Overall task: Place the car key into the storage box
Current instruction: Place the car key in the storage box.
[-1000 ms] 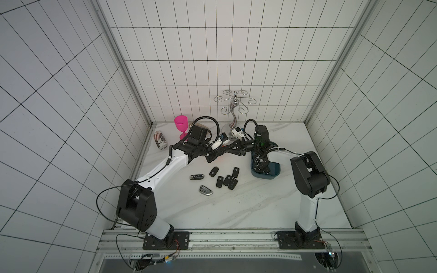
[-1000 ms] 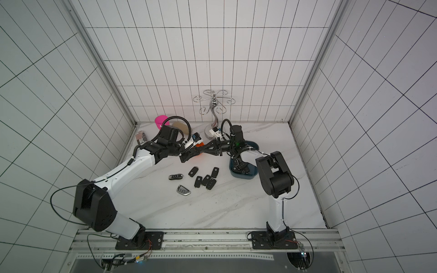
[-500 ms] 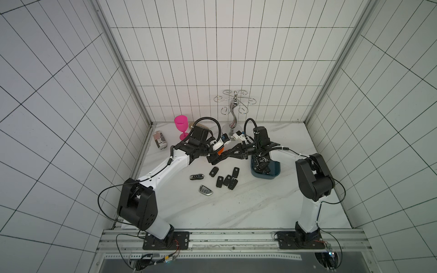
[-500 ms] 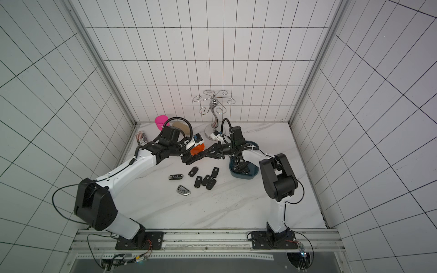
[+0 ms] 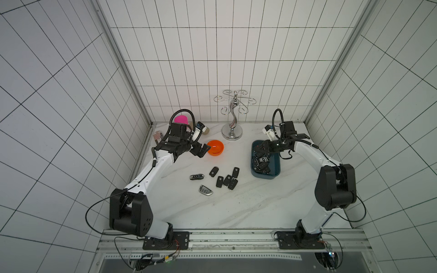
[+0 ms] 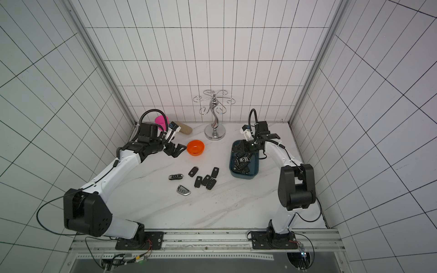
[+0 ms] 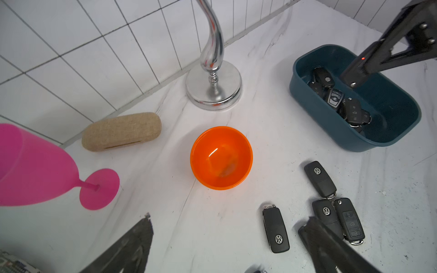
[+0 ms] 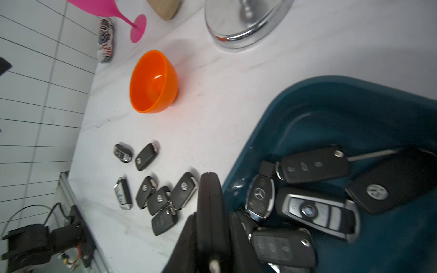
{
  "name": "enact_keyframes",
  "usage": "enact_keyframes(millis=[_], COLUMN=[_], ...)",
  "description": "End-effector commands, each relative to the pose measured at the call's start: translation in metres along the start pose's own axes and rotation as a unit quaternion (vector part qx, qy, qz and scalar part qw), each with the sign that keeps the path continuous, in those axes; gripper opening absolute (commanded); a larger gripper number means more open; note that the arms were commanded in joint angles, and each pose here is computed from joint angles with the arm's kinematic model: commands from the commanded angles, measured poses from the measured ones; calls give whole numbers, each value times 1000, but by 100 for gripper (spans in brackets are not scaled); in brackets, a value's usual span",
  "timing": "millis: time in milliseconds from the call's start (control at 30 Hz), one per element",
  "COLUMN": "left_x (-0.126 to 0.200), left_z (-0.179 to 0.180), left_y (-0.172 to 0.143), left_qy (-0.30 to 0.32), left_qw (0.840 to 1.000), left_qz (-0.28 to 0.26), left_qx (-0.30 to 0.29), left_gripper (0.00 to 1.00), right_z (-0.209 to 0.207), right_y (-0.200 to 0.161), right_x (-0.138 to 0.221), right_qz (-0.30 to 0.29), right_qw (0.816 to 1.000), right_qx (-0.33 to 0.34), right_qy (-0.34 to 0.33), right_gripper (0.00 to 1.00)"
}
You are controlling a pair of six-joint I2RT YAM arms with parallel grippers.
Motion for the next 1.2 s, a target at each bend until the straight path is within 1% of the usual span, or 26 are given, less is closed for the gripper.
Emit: enact_keyframes(millis=[0,67,200,267,367,433,467,500,600,667,833,900,967,1033,1167], left_x=[-5,-5,-3,-3,-5,-7,-7,-8,-9,-9,-14,-14,-12,-10,-5], left_z=[8,9,11,13,22,29,31,33,34,32,23,17,13,8,1], left_y=[-34,-47,-61,-68,-75,-81,-86,-89,-99,-104,-126,-135,-141,-149,-171], left_qy=[4,2,17,25,57,78,84,90,96,95,67,52,45,33,16], left_qw=[996,992,990,989,988,983,981,980,980,981,978,978,978,976,968], left_qz=[75,109,132,139,141,157,169,175,173,171,198,201,200,206,227], left_qx=[57,59,45,34,39,47,47,45,30,21,-5,-21,-40,-58,-103], left_gripper=[98,98,98,95,95,96,98,98,98,98,98,98,98,98,98], right_z=[-28,-36,-46,-50,-51,-49,-49,-49,-48,-49,-51,-51,-51,-50,-51], right_y=[-24,-29,-37,-39,-39,-39,-38,-38,-37,-35,-34,-33,-32,-31,-30], right_x=[8,8,0,-7,-17,-23,-27,-30,-36,-38,-41,-41,-40,-39,-37], right_qz=[27,35,55,64,75,79,82,88,94,93,99,98,97,96,94], right_qw=[994,992,990,990,992,993,993,993,994,994,993,993,993,993,993], right_qx=[44,43,36,31,23,14,8,3,-4,-5,-11,-11,-9,-7,-6], right_qy=[-94,-113,-121,-121,-103,-86,-80,-73,-59,-55,-59,-60,-64,-65,-74], right_gripper=[2,3,1,0,0,1,2,3,4,6,19,25,36,43,61])
Point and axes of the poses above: each gripper's point midway between its finger pads, its own x axis back along the fingers, its own z axis along the line the jaws close on, y = z × x, the point moved 2 cm from there along x, back along the fingers, and after that the axes turned 2 degrees about x, right-handed, at the moved point
